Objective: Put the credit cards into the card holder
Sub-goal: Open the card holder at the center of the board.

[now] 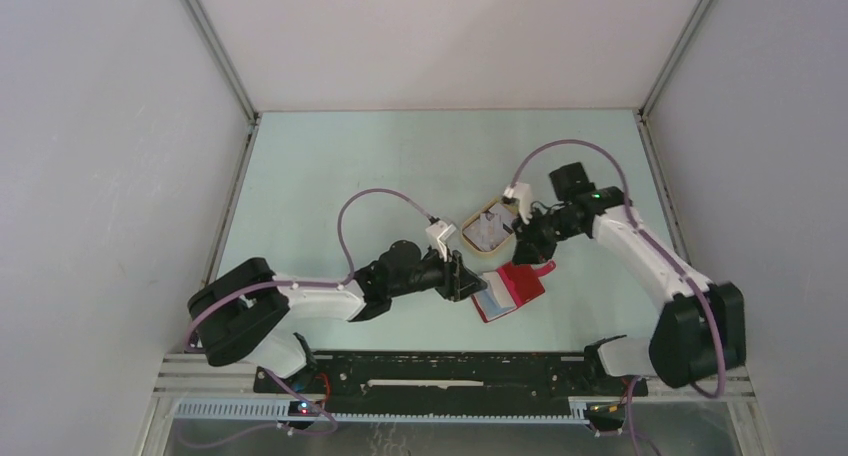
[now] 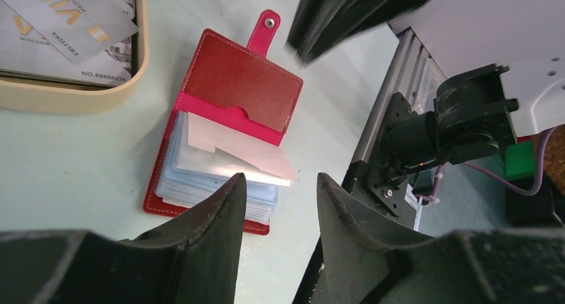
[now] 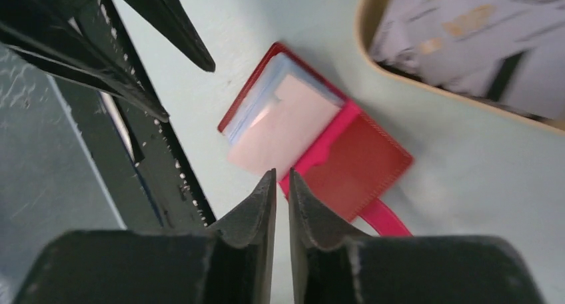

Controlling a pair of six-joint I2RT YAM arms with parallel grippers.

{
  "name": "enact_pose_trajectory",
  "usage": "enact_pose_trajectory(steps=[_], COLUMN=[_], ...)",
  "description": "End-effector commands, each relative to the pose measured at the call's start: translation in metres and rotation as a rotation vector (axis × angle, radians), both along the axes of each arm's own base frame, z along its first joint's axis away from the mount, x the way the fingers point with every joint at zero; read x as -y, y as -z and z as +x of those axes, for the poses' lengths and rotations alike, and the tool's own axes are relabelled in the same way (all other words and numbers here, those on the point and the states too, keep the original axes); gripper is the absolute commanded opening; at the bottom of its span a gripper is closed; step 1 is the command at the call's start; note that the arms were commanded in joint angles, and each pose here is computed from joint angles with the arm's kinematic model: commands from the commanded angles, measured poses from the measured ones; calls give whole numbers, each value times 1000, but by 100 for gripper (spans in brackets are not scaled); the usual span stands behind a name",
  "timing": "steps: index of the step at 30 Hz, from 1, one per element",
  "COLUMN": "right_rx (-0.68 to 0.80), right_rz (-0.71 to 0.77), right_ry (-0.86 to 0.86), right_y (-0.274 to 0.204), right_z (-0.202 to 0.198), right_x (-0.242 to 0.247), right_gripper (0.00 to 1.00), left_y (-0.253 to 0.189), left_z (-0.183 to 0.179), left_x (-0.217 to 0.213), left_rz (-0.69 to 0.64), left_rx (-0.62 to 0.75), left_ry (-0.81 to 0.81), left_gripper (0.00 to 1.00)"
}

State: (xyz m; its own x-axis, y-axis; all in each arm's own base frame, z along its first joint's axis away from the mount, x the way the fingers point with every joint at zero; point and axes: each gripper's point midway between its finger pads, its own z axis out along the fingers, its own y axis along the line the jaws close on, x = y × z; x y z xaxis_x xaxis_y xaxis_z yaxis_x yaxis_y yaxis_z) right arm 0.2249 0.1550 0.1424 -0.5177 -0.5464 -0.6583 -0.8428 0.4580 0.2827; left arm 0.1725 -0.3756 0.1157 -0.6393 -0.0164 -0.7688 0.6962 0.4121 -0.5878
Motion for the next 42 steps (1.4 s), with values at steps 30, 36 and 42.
enact_pose_trajectory(steps=[30, 36, 42], right_rx=[84, 420, 225], right_rz=[69, 189, 99], right_ry=[-147, -152, -367], right_y=[-9, -55, -9], right_z=[-19, -22, -63], right_x=[-25, -35, -47], right_gripper=[14, 72, 79], left_y=[10, -10, -33], left_z=[-13, 6, 15], left_x=[-1, -43, -76], left_rz=[-137, -141, -62], left_rx=[-153, 37, 206], left_ry=[-154, -313, -378], left_gripper=[49, 51, 58])
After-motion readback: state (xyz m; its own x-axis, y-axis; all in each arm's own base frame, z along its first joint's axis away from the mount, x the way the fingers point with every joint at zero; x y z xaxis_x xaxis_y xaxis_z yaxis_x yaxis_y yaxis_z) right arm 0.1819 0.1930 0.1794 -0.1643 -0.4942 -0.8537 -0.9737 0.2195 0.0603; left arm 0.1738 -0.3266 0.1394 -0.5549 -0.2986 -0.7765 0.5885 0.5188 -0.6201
